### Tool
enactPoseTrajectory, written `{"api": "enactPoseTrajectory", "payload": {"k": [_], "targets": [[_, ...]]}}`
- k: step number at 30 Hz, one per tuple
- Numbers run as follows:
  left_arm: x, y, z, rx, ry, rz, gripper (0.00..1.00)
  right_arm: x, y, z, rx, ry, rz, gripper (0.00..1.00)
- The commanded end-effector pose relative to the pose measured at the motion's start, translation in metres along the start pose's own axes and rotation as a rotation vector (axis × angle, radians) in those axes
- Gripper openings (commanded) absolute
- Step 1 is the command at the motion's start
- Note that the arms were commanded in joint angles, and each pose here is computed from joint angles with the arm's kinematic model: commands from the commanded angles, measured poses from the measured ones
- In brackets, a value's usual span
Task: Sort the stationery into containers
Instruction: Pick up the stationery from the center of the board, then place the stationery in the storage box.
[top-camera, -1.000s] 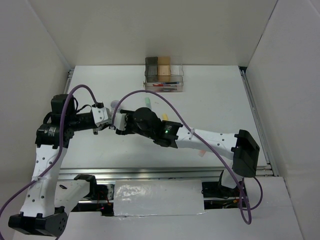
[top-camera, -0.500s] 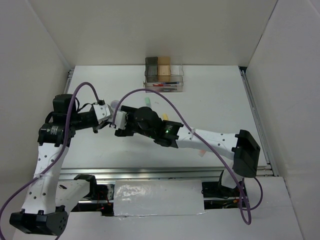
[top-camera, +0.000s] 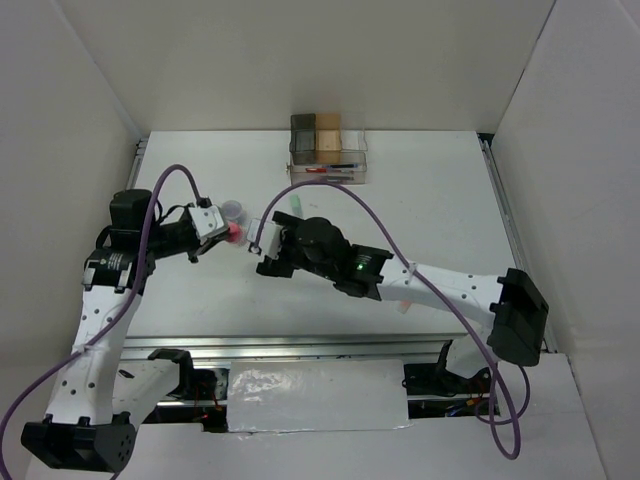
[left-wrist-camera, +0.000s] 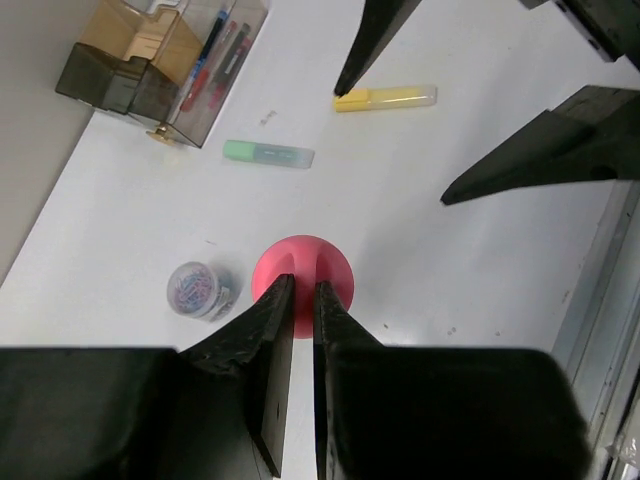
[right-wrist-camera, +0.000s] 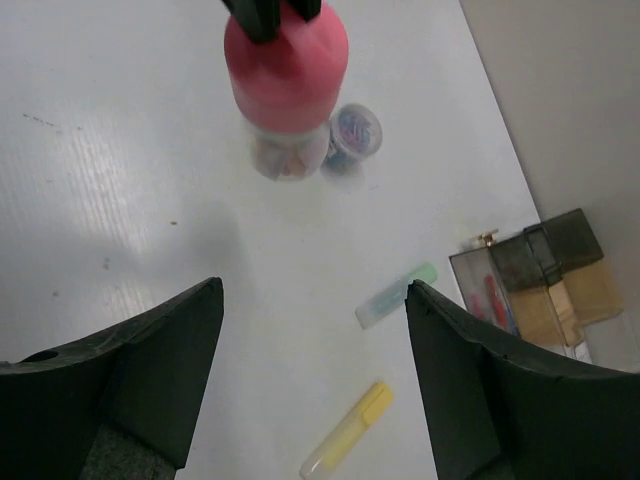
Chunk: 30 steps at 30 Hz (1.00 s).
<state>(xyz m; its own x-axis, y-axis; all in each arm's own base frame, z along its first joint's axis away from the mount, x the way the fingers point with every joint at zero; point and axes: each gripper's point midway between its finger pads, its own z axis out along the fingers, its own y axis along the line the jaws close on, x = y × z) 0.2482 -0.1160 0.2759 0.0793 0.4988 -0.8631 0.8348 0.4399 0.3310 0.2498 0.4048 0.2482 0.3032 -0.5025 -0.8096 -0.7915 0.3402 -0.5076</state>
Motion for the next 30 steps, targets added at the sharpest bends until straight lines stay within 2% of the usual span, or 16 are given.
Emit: {"api": "enactPoseTrajectory", "payload": {"k": [1, 9, 16, 25, 30], "targets": [[-0.018, 0.016, 0.001, -0.054, -0.069, 0.067, 0.00, 0.002, -0.018, -0.023, 0.051, -0.006, 0.052, 0.80], [-0.029, 0.035, 0.017, -0.076, -0.141, 0.157, 0.00, 0.049, -0.061, -0.041, 0.113, 0.100, 0.224, 0.81], [-0.050, 0.077, 0.049, -0.152, -0.229, 0.307, 0.00, 0.094, -0.104, -0.065, 0.199, 0.180, 0.361, 0.81], [-0.066, 0.129, 0.113, -0.233, -0.311, 0.453, 0.00, 0.124, -0.127, -0.085, 0.263, 0.219, 0.416, 0.81], [-0.063, 0.160, 0.154, -0.286, -0.310, 0.541, 0.00, 0.135, -0.136, -0.088, 0.272, 0.239, 0.435, 0.81]]}}
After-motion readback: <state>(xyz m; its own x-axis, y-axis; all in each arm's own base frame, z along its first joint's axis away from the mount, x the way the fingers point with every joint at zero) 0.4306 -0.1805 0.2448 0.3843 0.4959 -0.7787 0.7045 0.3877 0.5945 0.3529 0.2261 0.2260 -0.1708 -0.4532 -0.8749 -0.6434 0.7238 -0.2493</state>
